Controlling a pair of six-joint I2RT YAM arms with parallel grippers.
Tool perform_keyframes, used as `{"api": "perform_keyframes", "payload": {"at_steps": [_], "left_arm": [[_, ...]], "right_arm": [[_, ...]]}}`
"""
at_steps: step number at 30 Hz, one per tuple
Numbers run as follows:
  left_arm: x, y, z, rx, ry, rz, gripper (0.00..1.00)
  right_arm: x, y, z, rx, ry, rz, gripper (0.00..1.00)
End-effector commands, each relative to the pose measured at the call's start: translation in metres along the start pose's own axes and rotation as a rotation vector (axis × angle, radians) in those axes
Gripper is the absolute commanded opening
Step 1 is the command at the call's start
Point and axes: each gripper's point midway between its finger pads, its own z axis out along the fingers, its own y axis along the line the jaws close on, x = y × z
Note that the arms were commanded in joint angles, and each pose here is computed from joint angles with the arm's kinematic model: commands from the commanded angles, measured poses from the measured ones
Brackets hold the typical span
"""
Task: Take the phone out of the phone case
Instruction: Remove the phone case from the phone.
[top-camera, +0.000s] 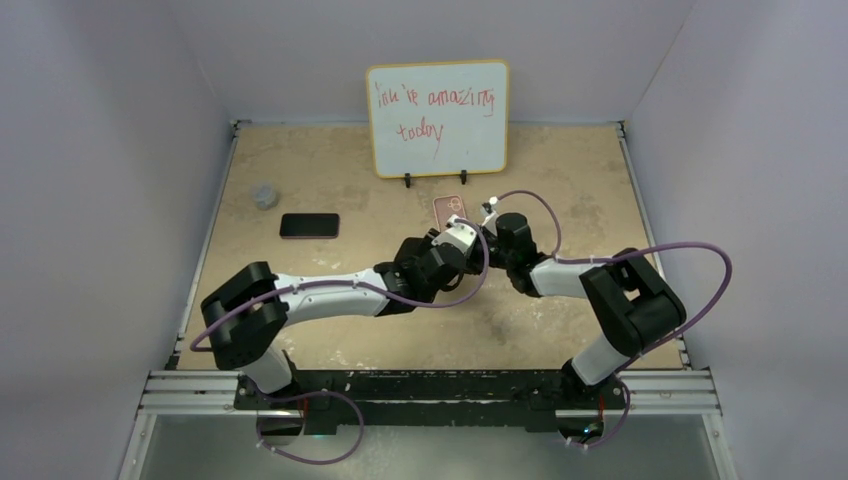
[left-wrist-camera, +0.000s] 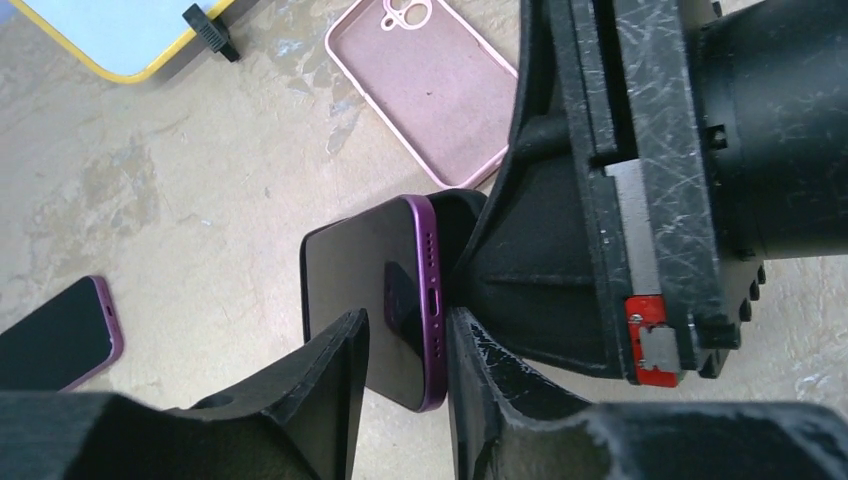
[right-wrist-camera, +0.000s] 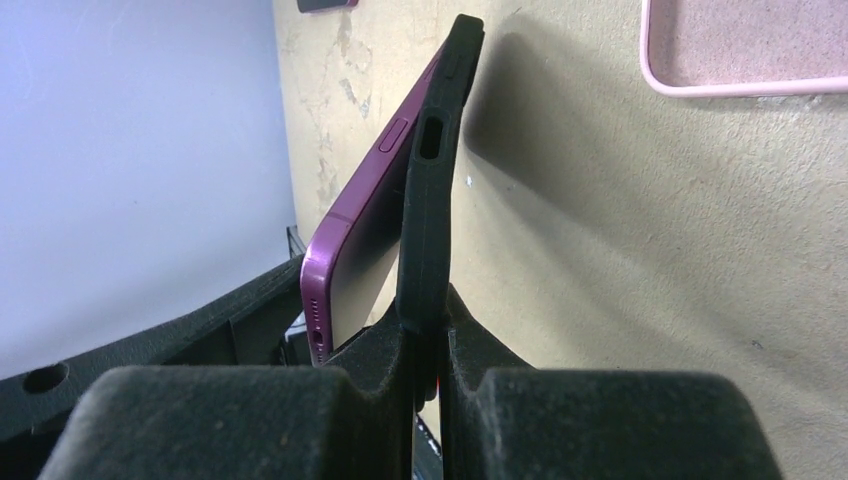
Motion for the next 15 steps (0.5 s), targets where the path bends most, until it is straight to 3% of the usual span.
{"api": "perform_keyframes", "payload": {"at_steps": [1,8,15], "left_arm": [[-0.012,0.012,-0.003,-0.097,0.008,0.033,0.32],[-0.030,0.019,-0.017,-0.084,-0.025,0.023,0.02],[-0.040,0.033,-0.035,-0.084,-0.055,-0.012,0.00]], "right_arm": [[-0.006,0.032,0.003,-0.104,0.006,-0.048,0.00],[-0.006,0.027,0.005,-0.088,0.003,-0.045,0.00],[-0.003,0.015,0.004,-0.041,0.003,-0.054,0.00]]}}
